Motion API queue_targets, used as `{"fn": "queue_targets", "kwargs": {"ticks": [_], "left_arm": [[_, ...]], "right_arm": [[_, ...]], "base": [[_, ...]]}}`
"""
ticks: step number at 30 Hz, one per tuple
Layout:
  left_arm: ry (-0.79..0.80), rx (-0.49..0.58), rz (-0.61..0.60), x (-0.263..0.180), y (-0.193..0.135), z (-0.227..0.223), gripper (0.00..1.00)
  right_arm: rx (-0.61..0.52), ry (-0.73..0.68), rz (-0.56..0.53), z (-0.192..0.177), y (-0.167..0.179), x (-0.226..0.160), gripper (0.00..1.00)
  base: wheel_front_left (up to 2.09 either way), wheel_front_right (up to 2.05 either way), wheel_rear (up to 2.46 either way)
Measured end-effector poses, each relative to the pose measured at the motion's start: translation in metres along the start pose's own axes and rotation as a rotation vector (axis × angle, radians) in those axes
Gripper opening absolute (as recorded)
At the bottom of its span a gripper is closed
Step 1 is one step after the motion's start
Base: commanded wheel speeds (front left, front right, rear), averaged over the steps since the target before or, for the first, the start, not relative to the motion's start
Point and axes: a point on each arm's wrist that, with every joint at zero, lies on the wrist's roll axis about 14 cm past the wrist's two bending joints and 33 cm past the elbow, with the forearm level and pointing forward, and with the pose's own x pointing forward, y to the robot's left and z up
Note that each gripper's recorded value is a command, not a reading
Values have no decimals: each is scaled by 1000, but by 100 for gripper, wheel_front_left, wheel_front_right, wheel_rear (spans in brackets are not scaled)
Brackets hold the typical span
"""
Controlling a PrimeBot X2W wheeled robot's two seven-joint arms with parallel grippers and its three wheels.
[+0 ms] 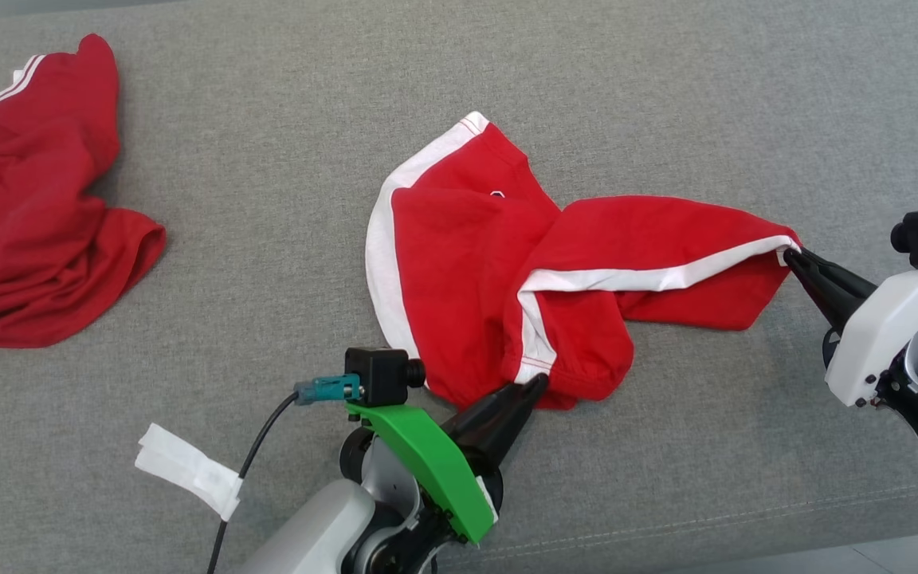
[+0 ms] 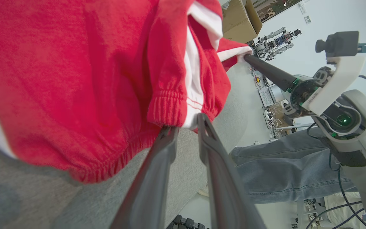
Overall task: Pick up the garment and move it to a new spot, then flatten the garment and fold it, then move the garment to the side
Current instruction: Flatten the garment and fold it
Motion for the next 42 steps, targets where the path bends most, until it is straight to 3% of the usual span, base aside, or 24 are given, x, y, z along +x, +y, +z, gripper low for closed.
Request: {"fn": "queue_targets", "kwargs": {"ticks": [7,15,24,34,38,42], "left_arm": [[-21,1,-11,2,-3,6,0],[-37,11,-19,6,-5,13,0],[-90,29,-17,7,-4,35,0],[-94,348,65,-34,17,109,0],[-53,451,53,-53,2,126,0],[48,464,-13,-65,-22,113,0]], "right_arm": [[2,5,13,-2,4,1,0],[3,5,16,-3,4,2,0],[-19,-59,50,20,12,7,0],[-92,-266,75,102,15,-4,0],[-51,-370,151,134,37,-19,0],[-44,-456,215,157,55,-38,0]], "base": [[0,0,0],[0,0,0],[0,0,0],[0,0,0],[0,0,0],[0,0,0]]}}
